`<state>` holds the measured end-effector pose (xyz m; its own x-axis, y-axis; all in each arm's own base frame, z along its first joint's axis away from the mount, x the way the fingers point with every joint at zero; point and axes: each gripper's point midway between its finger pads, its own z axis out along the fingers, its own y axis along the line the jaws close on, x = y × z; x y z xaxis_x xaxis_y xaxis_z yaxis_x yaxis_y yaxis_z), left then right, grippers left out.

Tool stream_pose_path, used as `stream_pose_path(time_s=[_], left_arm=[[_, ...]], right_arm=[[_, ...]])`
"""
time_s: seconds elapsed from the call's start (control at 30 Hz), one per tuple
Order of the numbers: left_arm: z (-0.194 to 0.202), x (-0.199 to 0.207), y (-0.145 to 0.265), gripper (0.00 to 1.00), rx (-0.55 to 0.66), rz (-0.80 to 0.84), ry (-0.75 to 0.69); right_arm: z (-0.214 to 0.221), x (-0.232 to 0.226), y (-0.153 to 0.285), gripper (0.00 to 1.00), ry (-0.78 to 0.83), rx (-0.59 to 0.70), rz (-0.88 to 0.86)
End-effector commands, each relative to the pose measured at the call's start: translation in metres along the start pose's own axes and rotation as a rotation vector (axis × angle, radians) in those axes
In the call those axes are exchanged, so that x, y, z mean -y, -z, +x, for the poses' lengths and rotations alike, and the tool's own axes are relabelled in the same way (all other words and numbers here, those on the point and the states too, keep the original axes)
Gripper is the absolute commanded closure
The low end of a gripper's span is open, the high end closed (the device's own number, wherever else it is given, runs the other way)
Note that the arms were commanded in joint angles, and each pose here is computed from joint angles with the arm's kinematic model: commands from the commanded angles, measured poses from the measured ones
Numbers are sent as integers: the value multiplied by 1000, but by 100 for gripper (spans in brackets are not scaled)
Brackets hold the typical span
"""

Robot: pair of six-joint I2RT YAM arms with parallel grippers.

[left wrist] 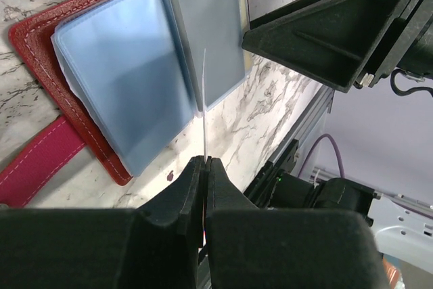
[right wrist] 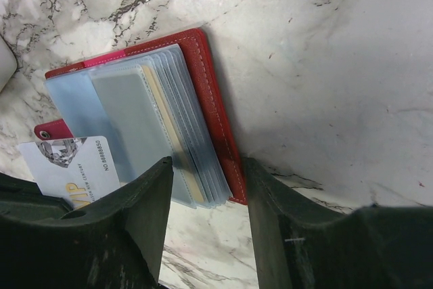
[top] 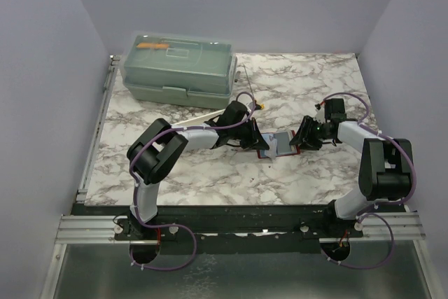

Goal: Put the credit cards into the card holder
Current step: Insert the credit card into the card holder.

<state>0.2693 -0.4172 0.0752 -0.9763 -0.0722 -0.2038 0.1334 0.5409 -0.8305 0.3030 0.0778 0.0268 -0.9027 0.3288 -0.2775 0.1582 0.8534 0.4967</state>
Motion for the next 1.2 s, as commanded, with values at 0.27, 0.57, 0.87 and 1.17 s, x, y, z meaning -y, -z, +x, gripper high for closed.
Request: stream_pose_path(time_s=[0.27, 0.57, 0.87, 1.17], left_arm=[[4, -9, 1, 100, -16, -12, 65], [4, -13, -4, 100, -32, -12, 69], [4, -12, -9, 100, -44, 3, 56], [0, -6, 3, 100, 1, -12, 55]], right_arm=[[6, 1, -7, 50, 16, -21, -2], [7, 1, -8, 51, 20, -28, 1], [9, 1, -10, 51, 19, -35, 2], [10, 1, -11, 51, 21, -42, 4]])
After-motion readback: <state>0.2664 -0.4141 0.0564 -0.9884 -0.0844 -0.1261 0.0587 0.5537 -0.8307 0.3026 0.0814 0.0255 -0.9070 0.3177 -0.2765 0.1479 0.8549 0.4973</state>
